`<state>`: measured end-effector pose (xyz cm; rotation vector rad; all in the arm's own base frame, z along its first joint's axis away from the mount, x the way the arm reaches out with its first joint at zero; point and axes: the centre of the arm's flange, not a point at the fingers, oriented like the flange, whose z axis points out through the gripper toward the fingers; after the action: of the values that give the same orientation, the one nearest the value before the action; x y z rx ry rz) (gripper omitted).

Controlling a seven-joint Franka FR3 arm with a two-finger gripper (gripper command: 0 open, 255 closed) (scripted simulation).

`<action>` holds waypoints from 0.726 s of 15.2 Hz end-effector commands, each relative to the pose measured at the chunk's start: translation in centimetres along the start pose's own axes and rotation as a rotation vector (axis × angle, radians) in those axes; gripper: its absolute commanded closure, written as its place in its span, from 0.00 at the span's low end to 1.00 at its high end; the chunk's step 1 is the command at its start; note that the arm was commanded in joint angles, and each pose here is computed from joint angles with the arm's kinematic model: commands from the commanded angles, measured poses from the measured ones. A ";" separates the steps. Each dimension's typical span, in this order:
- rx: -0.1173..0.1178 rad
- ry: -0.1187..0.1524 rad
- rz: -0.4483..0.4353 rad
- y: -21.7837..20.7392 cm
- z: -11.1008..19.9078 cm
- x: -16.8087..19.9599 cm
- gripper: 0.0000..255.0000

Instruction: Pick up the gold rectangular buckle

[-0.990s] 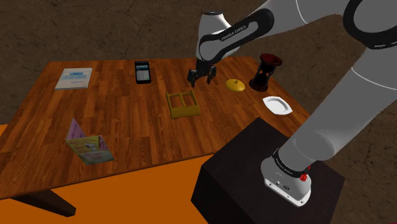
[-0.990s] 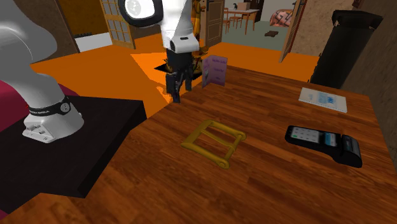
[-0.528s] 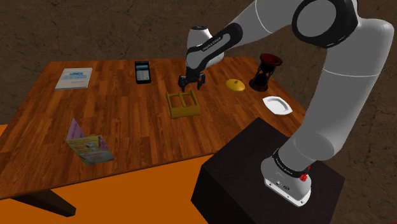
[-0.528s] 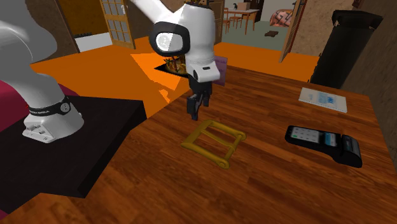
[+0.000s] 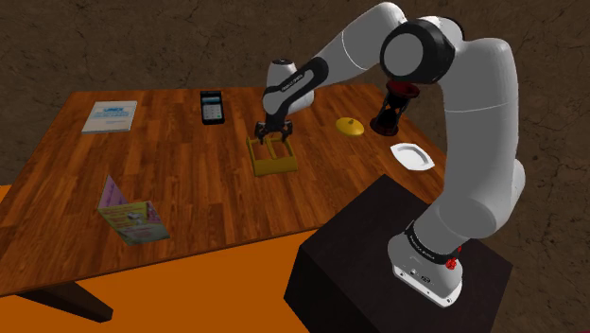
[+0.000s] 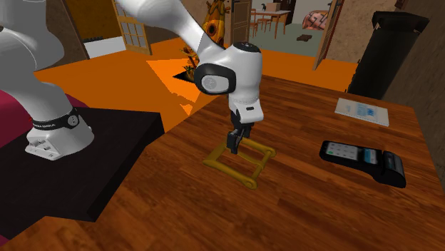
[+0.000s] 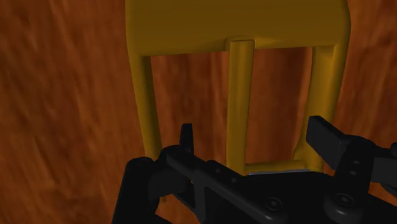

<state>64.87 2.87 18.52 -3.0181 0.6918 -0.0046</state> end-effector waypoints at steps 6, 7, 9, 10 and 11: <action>0.004 -0.002 0.011 0.0 4.3 0.7 0.00; 0.004 -0.002 0.011 0.1 4.8 0.7 0.00; 0.004 -0.002 0.011 0.1 5.1 0.7 0.00; 0.004 -0.002 0.012 0.1 5.1 0.7 1.00; 0.004 -0.002 0.012 0.1 5.1 0.7 1.00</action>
<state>65.55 2.69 13.44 -3.0099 0.7081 -0.0015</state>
